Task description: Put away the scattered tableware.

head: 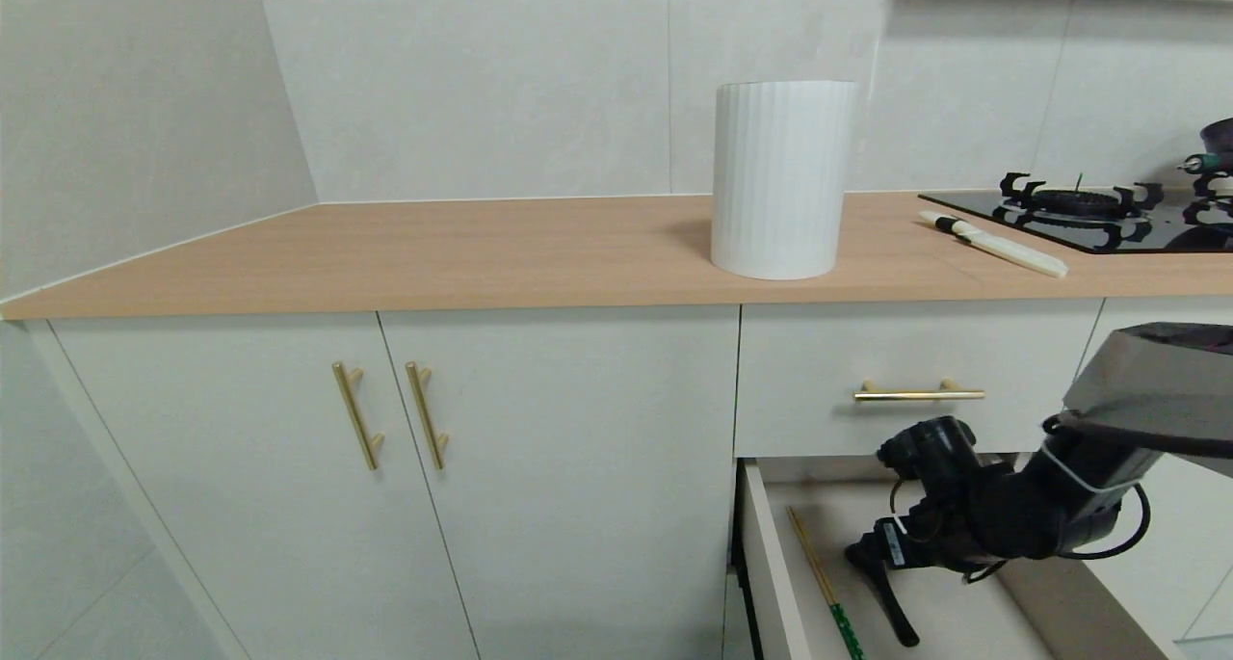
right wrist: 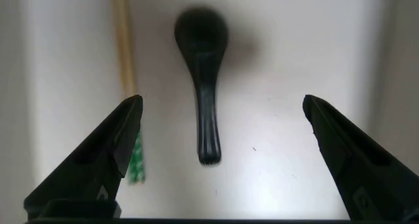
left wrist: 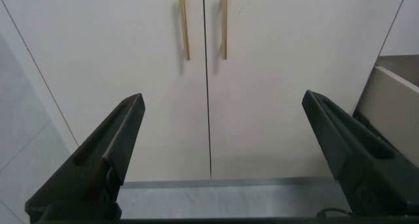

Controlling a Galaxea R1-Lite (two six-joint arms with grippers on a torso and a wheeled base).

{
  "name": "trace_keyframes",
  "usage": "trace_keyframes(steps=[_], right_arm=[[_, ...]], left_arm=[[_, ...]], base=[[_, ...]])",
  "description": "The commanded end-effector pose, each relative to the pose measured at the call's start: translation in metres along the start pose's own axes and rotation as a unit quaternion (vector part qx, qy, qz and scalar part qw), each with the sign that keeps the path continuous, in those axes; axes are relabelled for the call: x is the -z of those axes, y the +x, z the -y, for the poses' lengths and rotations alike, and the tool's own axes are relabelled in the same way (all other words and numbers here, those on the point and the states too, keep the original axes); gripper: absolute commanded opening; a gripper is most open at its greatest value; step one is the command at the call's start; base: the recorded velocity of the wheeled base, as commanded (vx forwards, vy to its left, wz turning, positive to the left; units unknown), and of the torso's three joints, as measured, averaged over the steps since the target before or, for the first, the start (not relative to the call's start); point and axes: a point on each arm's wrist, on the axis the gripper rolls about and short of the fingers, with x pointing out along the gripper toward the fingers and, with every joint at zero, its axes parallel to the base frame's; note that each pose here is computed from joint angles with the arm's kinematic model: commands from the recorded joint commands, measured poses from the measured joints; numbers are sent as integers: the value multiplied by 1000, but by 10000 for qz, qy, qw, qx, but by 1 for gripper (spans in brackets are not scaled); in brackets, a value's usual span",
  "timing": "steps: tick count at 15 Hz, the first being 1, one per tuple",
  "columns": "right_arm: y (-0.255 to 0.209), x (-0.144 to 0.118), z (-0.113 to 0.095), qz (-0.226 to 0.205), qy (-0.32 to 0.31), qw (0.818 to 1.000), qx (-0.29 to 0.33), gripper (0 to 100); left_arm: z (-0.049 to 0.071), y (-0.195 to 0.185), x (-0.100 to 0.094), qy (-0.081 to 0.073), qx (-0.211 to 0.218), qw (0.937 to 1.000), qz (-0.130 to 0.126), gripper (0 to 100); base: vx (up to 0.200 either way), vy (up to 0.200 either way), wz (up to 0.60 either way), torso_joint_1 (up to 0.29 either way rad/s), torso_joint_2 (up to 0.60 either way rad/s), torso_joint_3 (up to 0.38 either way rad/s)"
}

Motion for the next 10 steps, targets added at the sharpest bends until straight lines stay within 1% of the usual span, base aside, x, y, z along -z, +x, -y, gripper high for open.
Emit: trace_keyframes(steps=[1,2,5,6,10], right_arm=[[-67,-9,10,601,109,9981,-111,100],[-85,-8,13,614,103,9980,-128,100],[-129,-11,19,491,58,9980,-403,100],[-144,-8,21,357,29,9979,-537,100],[-160,0,25,204,-330,9977,-552,100]], left_arm=[[0,0,0,-1,-4,10000,0,100],[0,0,0,7,3,10000,0,100],[0,0,0,-24,3,10000,0,100],[0,0,0,-24,3,10000,0,100],[0,0,0,-24,-4,10000,0,100]], base=[[0,0,0,0,0,0],[0,0,0,0,0,0],[-200,0,0,-2,2,-1],[-200,0,0,2,-2,7],[-200,0,0,-2,2,6]])
